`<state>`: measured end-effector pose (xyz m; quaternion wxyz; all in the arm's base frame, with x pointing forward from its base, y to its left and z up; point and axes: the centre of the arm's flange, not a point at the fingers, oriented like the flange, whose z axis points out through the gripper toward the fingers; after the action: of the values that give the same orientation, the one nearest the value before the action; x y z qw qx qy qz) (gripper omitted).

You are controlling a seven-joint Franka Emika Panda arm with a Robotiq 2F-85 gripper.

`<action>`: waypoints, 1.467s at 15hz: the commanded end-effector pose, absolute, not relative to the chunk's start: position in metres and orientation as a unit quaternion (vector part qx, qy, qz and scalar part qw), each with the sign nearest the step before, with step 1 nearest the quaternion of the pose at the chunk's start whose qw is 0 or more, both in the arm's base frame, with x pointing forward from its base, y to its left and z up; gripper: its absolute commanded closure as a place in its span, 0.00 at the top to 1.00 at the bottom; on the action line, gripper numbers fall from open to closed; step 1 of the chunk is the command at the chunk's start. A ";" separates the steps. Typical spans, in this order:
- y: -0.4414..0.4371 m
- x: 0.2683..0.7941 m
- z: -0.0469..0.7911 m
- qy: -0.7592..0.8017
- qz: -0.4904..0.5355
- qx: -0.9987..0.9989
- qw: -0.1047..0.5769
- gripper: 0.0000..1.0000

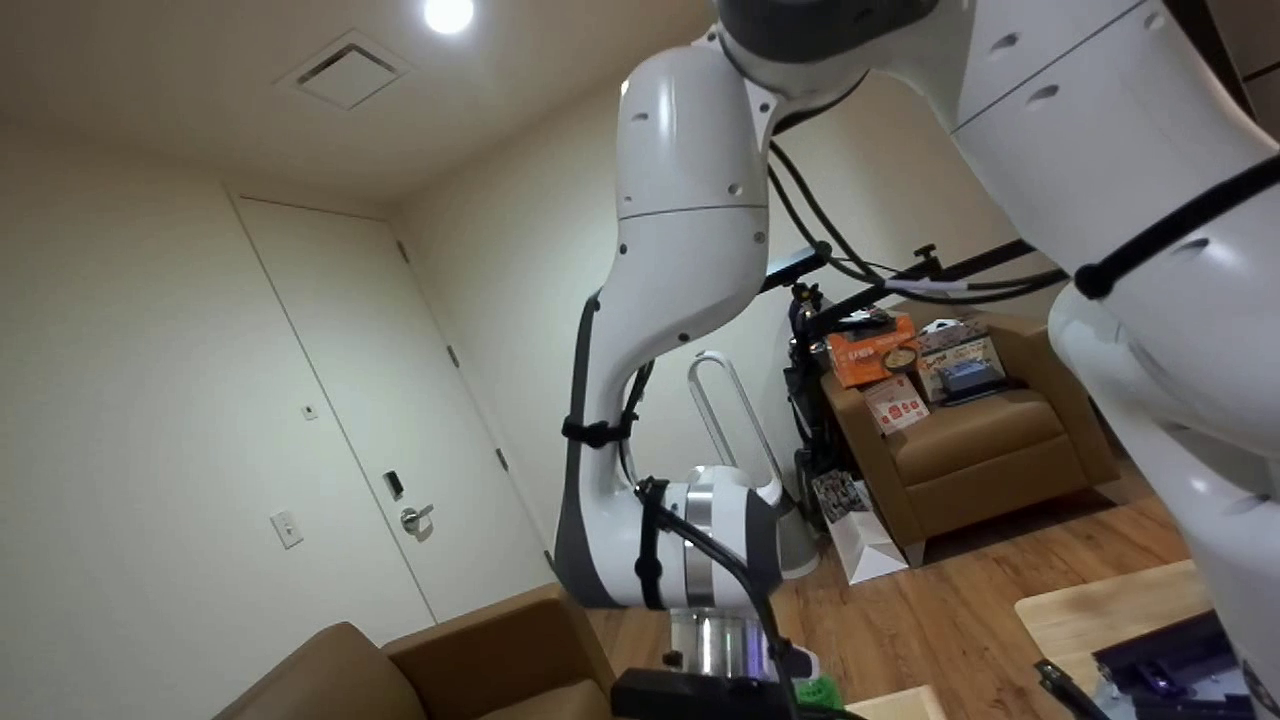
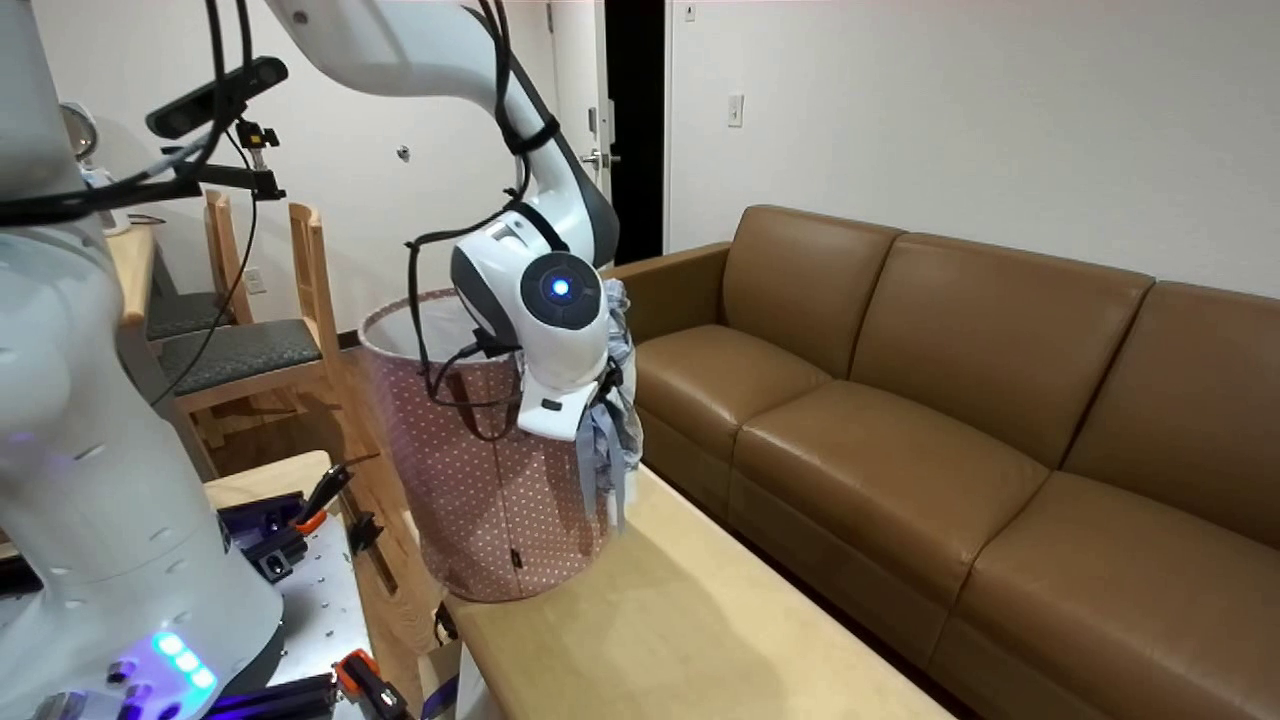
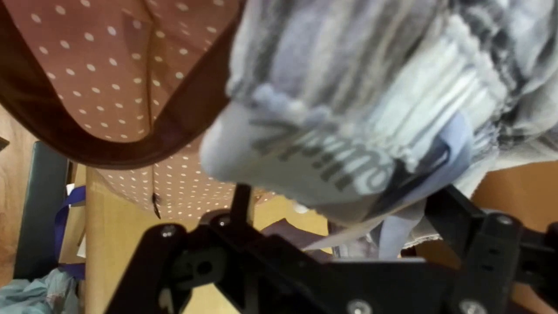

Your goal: Move the clothes from the table and put them in the laundry bag

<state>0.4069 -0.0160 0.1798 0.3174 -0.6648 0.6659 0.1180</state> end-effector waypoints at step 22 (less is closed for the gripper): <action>-0.021 0.472 0.146 0.608 0.065 -0.707 0.355 0.31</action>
<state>0.4681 -0.0192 0.1445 0.3485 -0.7128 0.6059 0.0580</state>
